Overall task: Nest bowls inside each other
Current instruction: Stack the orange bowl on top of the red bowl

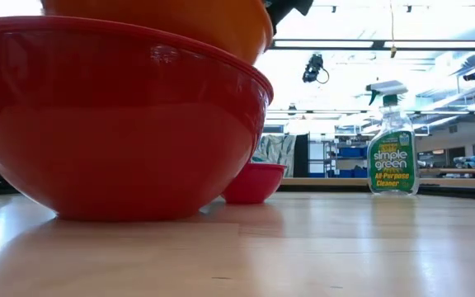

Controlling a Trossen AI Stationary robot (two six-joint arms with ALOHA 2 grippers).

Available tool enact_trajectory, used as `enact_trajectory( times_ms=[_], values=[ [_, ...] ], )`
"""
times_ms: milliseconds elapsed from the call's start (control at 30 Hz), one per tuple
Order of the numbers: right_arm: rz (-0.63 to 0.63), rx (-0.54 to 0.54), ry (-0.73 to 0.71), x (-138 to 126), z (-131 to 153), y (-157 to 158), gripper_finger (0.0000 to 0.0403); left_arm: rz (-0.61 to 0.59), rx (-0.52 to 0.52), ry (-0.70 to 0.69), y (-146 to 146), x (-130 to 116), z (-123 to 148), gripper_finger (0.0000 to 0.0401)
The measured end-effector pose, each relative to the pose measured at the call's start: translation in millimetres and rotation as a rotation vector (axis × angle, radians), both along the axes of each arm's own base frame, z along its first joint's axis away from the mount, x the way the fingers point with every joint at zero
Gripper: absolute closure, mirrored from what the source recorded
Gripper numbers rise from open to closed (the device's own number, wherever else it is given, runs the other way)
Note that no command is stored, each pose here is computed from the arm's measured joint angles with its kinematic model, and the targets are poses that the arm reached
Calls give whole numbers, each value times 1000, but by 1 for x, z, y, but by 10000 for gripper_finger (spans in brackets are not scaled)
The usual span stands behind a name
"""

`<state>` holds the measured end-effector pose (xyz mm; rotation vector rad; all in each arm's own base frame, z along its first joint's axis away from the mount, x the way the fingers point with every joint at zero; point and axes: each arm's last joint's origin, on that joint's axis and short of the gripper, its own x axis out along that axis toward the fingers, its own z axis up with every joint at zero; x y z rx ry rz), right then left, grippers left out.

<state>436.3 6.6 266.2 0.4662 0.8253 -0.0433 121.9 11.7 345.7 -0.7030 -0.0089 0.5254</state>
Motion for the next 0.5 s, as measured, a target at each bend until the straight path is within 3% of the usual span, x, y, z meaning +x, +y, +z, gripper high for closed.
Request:
enact_trajectory(
  times_ms=[200, 500],
  values=[
    [-49, -72, 109, 9, -22, 11, 367, -88, 30, 62, -2, 0, -4, 134],
    [-88, -58, 192, 20, -59, 11, 360, -168, -6, 82, -5, -1, -7, 134]
  ],
)
